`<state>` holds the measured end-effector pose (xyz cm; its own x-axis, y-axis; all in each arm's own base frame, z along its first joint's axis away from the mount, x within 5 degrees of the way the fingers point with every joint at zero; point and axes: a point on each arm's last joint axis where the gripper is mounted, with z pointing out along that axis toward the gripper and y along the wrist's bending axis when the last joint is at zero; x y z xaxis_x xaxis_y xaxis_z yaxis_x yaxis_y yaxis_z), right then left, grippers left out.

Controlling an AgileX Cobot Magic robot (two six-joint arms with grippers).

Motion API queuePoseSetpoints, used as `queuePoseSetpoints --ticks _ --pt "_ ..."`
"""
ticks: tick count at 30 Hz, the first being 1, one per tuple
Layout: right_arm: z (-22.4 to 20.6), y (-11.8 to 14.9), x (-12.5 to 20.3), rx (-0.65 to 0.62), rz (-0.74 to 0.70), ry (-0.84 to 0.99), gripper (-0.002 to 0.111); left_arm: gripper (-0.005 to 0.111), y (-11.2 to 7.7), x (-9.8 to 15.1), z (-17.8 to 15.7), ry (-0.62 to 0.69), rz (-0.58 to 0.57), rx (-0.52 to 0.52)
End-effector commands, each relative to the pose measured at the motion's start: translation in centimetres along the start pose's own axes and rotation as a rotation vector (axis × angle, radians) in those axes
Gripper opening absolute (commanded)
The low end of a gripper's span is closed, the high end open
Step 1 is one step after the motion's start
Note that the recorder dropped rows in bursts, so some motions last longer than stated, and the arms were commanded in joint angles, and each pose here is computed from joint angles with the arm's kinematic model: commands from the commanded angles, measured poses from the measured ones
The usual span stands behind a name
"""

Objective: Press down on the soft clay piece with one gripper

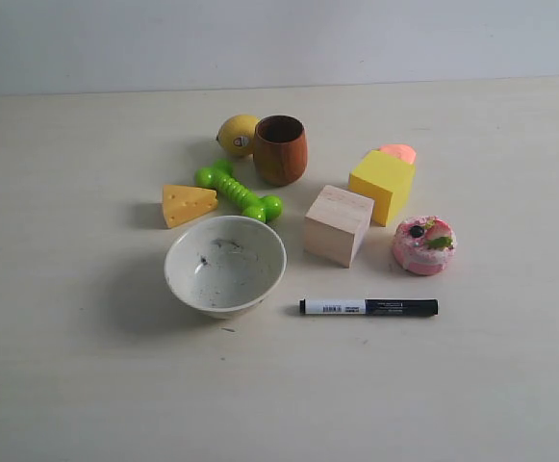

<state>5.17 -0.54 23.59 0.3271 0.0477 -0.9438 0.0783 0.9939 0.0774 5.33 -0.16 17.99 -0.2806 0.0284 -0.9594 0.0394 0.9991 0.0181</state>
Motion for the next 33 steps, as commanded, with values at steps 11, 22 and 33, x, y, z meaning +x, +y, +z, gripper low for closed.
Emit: queuePoseSetpoints --ticks 11,22,33 --pt "0.6 0.4 -5.1 -0.002 0.228 -0.020 0.000 0.000 -0.1 -0.1 0.0 -0.013 -0.002 0.009" --pt "4.7 1.3 -15.0 0.020 0.151 0.194 0.000 0.000 -0.1 -0.1 0.0 -0.013 -0.002 0.009" --pt "12.7 3.3 -18.4 -0.150 0.217 0.275 0.000 0.000 -0.1 -0.1 0.0 -0.013 -0.002 0.009"
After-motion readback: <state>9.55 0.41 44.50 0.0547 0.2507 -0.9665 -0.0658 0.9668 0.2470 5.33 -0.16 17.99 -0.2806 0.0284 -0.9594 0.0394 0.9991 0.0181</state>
